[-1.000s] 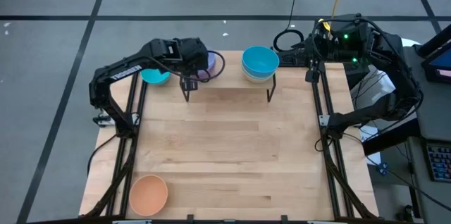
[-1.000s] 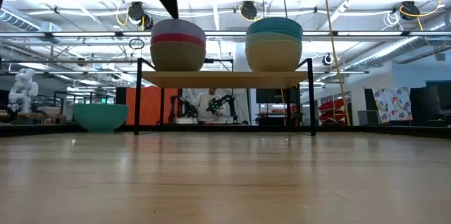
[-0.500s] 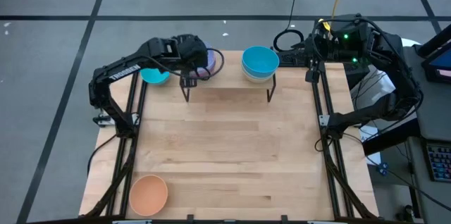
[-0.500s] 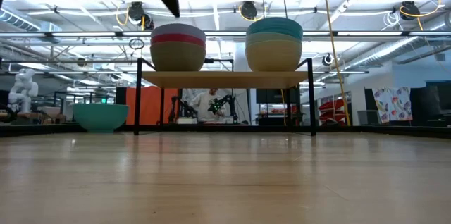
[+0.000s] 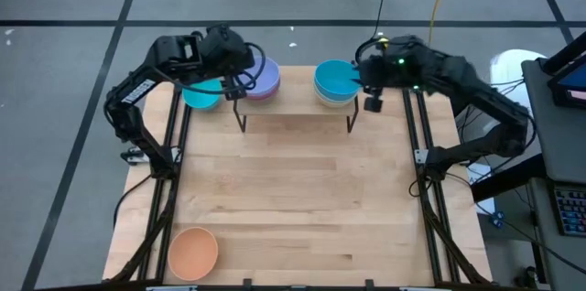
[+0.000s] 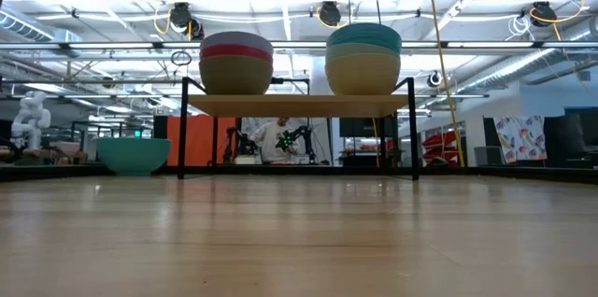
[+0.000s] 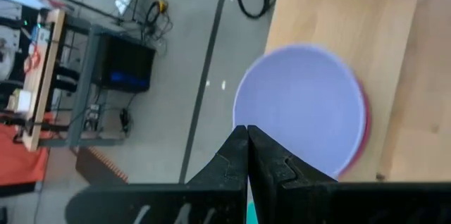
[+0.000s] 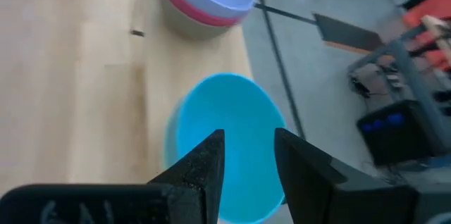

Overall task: Place and stack bowls onto a shelf
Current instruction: Adjust the blue bowl on the shelf

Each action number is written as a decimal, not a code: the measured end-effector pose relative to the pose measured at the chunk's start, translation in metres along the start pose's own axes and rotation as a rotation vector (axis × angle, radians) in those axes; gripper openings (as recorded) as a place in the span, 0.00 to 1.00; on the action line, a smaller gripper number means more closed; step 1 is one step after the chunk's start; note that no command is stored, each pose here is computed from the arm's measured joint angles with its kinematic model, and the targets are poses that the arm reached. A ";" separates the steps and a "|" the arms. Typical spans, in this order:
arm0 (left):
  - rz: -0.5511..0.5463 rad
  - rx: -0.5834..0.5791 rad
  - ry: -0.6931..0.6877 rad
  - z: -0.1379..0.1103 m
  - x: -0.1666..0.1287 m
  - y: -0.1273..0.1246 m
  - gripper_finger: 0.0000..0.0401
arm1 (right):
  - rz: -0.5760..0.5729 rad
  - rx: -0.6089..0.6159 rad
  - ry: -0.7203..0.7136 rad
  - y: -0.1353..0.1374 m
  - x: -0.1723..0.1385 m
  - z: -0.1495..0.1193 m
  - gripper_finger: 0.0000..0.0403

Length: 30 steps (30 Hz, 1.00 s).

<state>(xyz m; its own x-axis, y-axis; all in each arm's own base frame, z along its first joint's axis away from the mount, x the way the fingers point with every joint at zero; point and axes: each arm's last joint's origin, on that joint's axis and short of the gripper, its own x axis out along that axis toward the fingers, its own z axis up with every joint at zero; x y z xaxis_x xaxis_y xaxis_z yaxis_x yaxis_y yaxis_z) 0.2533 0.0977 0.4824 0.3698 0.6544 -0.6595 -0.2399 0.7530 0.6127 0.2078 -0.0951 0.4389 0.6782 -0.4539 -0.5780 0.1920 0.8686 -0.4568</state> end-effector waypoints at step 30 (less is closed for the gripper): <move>-0.016 0.012 0.092 -0.009 0.000 -0.003 0.00 | -0.021 0.073 0.046 0.031 0.074 -0.038 0.25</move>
<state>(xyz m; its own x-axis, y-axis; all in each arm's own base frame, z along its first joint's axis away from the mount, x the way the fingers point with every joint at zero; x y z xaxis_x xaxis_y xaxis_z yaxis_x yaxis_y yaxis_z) 0.2456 0.0961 0.4766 0.2893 0.6461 -0.7063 -0.2236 0.7630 0.6065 0.2373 -0.1097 0.3566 0.6403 -0.4792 -0.6004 0.2579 0.8703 -0.4196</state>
